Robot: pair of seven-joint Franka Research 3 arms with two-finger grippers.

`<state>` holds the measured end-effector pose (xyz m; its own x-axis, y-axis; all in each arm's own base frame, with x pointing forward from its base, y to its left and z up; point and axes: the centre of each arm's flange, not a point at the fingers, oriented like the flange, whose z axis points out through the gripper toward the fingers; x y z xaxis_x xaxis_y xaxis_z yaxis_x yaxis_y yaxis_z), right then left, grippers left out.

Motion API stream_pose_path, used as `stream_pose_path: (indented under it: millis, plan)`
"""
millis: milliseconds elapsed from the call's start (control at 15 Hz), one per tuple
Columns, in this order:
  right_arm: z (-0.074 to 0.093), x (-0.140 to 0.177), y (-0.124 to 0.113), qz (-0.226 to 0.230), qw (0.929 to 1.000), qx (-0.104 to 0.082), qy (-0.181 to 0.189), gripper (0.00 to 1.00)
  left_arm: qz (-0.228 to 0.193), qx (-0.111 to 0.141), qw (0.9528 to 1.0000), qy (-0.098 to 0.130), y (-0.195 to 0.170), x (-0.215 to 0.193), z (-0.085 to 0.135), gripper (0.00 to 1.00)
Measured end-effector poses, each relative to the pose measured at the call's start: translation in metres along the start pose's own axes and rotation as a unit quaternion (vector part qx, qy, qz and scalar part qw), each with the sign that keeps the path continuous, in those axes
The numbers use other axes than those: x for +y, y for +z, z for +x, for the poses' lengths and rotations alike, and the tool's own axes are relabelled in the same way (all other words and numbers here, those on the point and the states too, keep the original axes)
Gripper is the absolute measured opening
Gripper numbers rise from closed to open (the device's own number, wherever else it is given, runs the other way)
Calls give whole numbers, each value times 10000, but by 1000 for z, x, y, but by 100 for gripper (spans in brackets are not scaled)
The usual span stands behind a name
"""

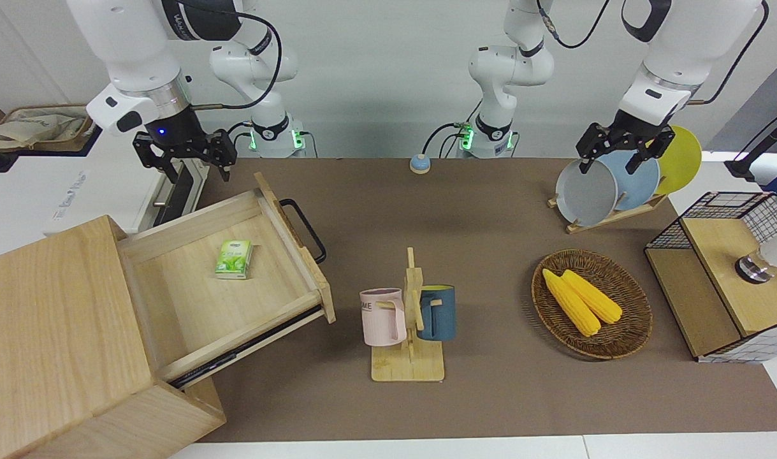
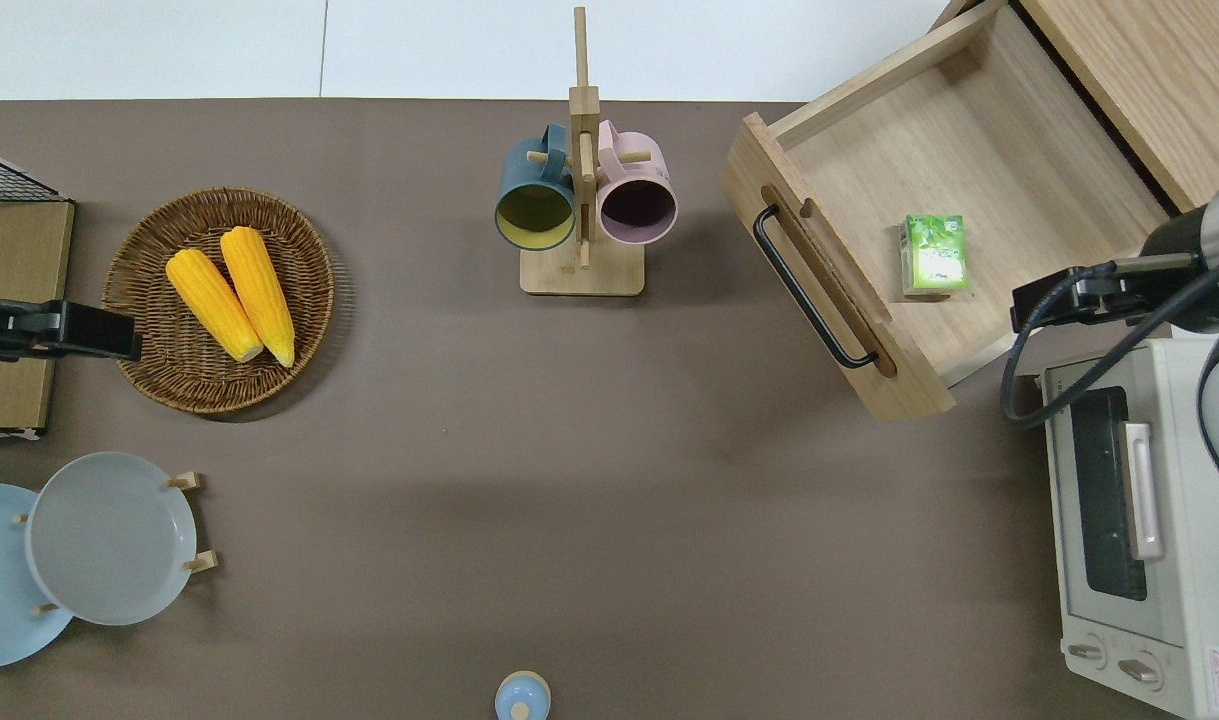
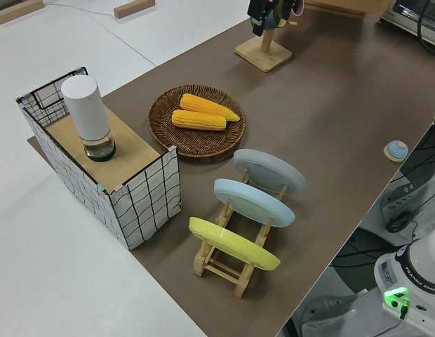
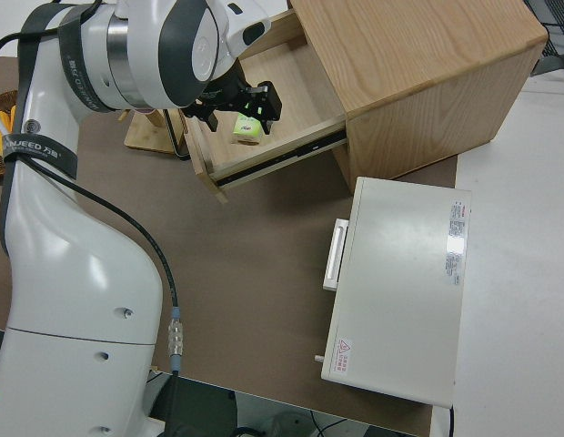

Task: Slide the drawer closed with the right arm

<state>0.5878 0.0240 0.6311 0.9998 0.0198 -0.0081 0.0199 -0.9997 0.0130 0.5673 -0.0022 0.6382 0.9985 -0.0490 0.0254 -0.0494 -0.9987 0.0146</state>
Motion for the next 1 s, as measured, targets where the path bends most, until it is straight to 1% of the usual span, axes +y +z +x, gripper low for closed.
stream_pose_path:
  millis: [133, 200, 267, 400, 467, 667, 867, 1000]
  plan:
    - [0, 0, 0, 0, 10000, -23, 0, 79, 0, 0, 10000, 0, 0, 0, 0, 100]
    - [-1, 0, 1, -1, 10000, -43, 0, 64, 0, 0, 10000, 0, 0, 0, 0, 100]
    - [-1, 0, 1, -1, 10000, -63, 0, 56, 0, 0, 10000, 0, 0, 0, 0, 100]
    - [-2, 0, 2, -2, 9999, -102, 0, 36, 0, 0, 10000, 0, 0, 0, 0, 100]
    - [-2, 0, 2, -2, 9999, -110, 0, 29, 0, 0, 10000, 0, 0, 0, 0, 100]
    - [-3, 0, 2, -2, 9999, -118, 0, 1, 0, 0, 10000, 0, 0, 0, 0, 99]
    - [-3, 0, 2, -2, 9999, -121, 0, 1, 0, 0, 10000, 0, 0, 0, 0, 100]
    - [-4, 0, 3, -4, 9998, -174, 0, 1, 0, 0, 10000, 0, 0, 0, 0, 100]
